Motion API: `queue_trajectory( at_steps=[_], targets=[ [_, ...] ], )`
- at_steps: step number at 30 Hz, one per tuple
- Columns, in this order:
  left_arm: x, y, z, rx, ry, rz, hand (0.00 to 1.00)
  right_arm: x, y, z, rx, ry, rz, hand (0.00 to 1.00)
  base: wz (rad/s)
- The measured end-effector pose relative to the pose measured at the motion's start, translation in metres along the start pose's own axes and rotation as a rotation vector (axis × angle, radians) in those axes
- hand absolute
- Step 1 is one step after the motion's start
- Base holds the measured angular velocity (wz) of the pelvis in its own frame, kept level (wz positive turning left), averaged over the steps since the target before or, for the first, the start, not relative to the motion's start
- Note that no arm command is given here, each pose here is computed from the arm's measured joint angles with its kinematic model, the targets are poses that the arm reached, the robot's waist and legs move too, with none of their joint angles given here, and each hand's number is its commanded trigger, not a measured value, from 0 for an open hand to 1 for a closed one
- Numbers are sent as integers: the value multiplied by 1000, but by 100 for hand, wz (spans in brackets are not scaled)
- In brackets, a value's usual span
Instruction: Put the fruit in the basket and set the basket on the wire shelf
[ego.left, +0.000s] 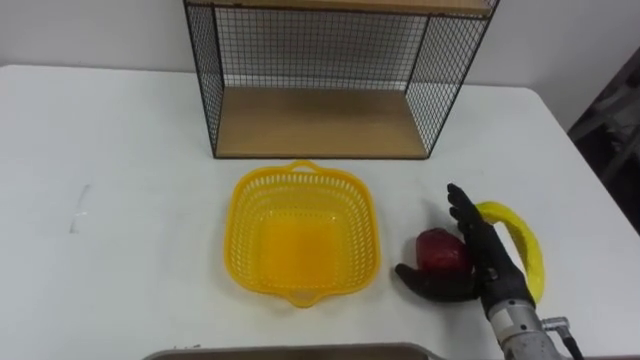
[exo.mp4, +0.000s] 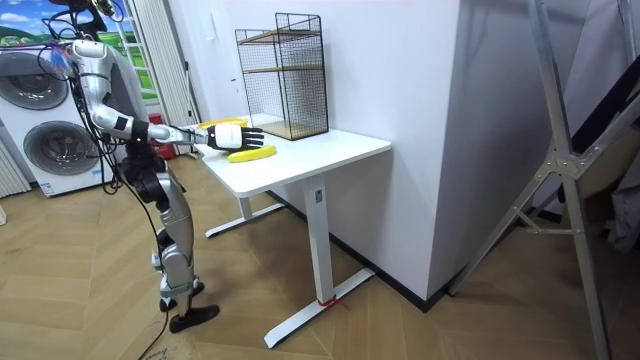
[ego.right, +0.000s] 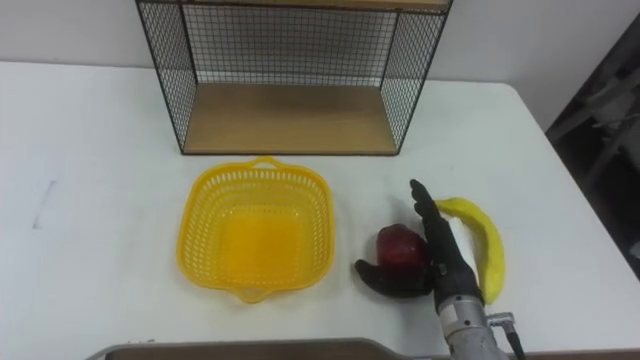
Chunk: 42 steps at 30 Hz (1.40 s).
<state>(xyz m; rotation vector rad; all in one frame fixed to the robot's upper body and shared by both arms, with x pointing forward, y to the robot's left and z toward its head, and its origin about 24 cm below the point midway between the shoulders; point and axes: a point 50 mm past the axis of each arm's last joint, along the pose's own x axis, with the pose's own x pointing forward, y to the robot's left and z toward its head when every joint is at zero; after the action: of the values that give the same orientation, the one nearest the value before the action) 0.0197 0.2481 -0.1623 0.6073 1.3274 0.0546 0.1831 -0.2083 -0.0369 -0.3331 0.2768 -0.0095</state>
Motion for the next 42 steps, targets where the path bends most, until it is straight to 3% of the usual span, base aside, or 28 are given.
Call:
queue_trajectory(
  at_steps=[17,30,42],
  targets=[
    [-1,4,6,-3,-25,14,0,10,-17,-6,-76,28,-134,100,3],
    [-2,3,1,-1,-16,17,0,10,-13,-8,12,42,-155,100,0],
    [-2,-3,0,15,-8,-10,0,13,-9,24,74,-60,-114,100,-2]
  ],
)
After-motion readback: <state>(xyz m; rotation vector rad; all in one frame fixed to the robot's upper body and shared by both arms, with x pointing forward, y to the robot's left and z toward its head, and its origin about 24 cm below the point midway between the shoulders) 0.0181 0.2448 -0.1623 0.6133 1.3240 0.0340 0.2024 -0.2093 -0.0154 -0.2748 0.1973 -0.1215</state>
